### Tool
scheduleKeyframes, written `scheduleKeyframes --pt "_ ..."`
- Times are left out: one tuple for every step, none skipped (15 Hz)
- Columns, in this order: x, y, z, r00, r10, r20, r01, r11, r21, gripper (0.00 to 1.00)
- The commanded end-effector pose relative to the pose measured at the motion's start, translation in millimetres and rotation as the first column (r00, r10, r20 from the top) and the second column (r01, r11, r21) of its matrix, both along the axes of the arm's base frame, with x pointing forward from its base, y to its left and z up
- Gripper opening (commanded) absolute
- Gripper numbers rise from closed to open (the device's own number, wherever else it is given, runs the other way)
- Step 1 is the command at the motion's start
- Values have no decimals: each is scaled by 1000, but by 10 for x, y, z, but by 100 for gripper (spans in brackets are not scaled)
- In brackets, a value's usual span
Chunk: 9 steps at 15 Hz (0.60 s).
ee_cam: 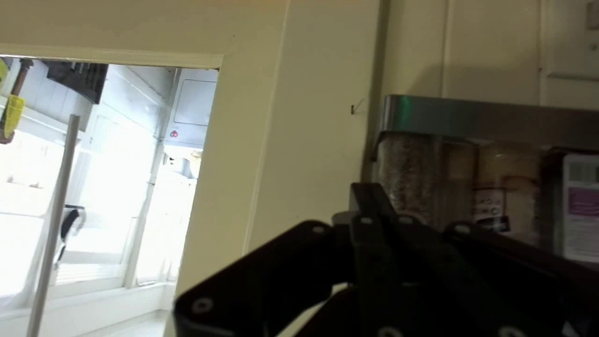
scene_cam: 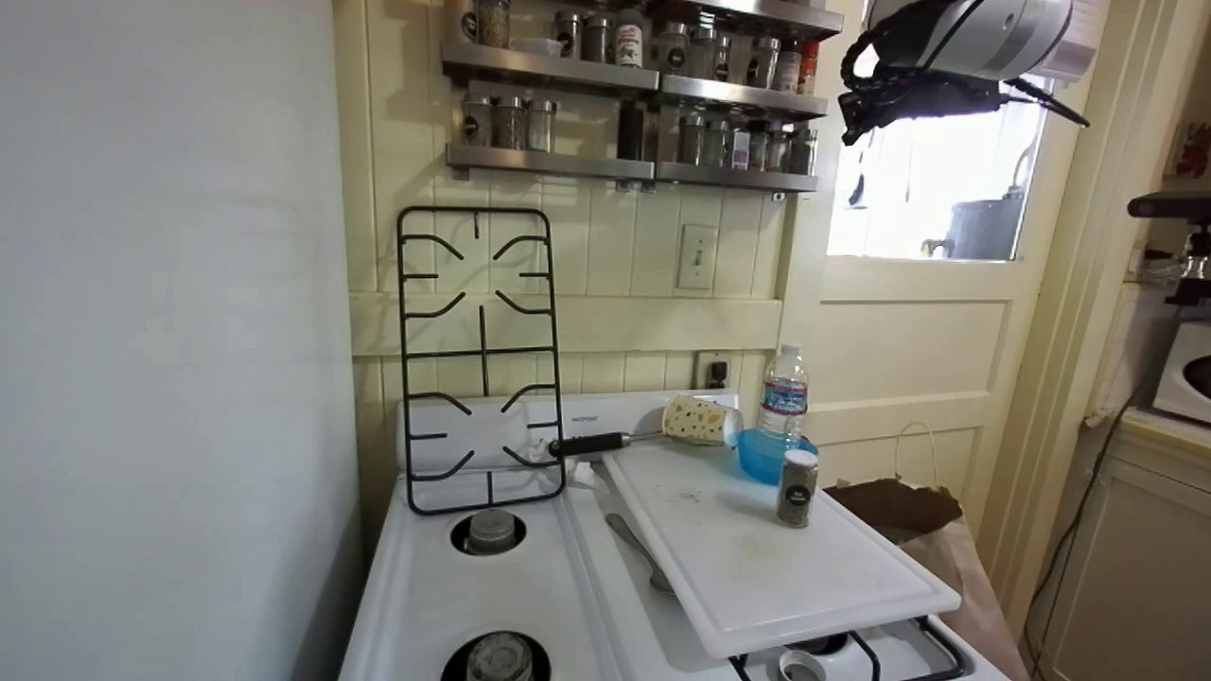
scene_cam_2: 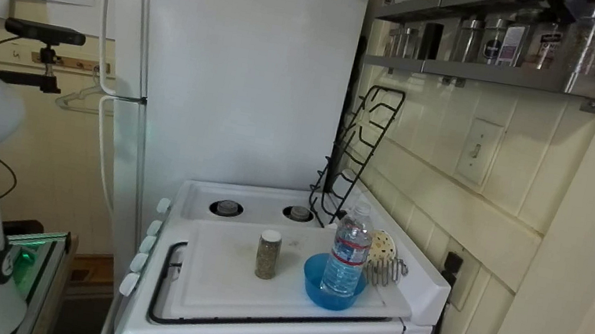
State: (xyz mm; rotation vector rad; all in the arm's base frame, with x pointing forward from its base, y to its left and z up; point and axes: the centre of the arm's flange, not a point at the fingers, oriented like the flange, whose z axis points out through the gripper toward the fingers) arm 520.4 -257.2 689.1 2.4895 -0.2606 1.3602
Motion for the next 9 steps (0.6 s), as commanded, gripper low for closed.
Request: scheduleKeyframes --pt "-515 324 -51 981 155 -120 -159 987 -27 0" --pt "-615 441 -74 969 195 -153 -201 979 -24 0" --pt "-690 531 -77 955 233 -186 -240 971 -17 0" --pt "-776 642 -80 937 273 -217 -280 960 -1 0" --pt "-847 788 -100 920 304 -248 -310 951 12 0" --pt "-915 912 -97 903 331 -274 -339 940 19 0" --pt "-958 1063 -94 899 326 -291 -338 941 9 26" --pt "-687 815 -49 921 297 -252 -304 953 10 1" --pt "-757 910 -37 913 312 -265 -321 947 8 8"
